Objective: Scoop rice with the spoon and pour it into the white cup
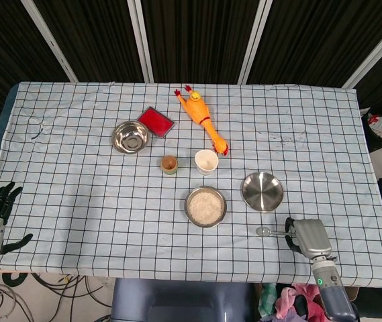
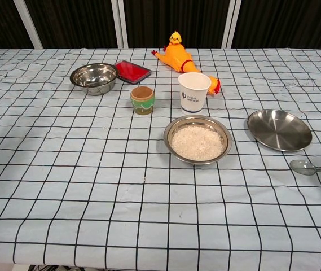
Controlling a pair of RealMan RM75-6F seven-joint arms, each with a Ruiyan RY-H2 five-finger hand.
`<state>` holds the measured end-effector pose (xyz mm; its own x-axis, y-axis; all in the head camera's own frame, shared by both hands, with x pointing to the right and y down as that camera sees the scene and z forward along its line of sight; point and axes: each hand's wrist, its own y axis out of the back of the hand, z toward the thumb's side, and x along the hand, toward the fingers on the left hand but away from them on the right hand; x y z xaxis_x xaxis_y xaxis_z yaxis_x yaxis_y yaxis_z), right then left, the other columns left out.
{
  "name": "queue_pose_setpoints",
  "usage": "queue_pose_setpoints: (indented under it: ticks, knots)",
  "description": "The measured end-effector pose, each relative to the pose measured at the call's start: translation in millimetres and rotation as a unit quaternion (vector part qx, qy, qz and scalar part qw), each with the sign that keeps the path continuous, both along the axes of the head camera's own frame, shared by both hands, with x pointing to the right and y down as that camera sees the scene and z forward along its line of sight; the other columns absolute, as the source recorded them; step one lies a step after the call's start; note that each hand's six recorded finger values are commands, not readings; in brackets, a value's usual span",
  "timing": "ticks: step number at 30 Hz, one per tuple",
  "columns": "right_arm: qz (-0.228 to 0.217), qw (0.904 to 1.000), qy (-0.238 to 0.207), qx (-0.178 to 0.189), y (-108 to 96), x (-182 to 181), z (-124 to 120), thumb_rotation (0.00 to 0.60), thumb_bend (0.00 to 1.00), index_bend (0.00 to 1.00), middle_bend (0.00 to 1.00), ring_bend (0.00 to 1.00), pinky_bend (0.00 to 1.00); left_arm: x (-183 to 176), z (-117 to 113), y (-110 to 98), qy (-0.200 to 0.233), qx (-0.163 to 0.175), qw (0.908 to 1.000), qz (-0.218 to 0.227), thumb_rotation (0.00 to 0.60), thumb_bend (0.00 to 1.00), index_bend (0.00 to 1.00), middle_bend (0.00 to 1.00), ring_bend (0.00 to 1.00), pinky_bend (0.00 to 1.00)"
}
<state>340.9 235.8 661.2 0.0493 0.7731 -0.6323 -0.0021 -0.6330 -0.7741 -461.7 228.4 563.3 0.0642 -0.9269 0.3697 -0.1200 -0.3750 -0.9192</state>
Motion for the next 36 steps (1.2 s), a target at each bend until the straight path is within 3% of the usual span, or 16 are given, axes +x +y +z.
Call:
queue_pose_setpoints:
  ticks: [5, 16, 27, 36]
  knots:
    - [-0.017, 0.9998, 0.006, 0.007, -13.4, -10.9, -8.6, 0.600, 0.41, 0.57, 1.00, 1.00, 1.00, 0.1, -1.2, 0.0, 0.000, 0.002, 1.0000, 0.002, 0.600, 0.02, 0.00, 0.00, 0.00, 0.00]
    - [-0.066, 0.9951, 0.072, -0.016, -51.1, -47.8, -17.0, 0.600, 0.42, 0.59, 1.00, 1.00, 1.00, 1.3, -1.4, 2.0, 0.010, -0.007, 0.9999, 0.002, 0.600, 0.02, 0.00, 0.00, 0.00, 0.00]
    - [-0.095, 0.9894, 0.110, 0.004, -100.4, -114.6, -28.8, 0.600, 0.44, 0.62, 1.00, 1.00, 1.00, 1.1, -2.4, 0.6, 0.024, -0.015, 0.9996, -0.004, 0.600, 0.02, 0.00, 0.00, 0.00, 0.00]
    - [-0.124, 0.9818, 0.139, 0.036, -107.4, -157.0, -29.8, 0.600, 0.44, 0.63, 1.00, 1.00, 1.00, 0.9, -2.4, -1.6, 0.035, -0.021, 0.9991, -0.011, 0.600, 0.02, 0.00, 0.00, 0.00, 0.00]
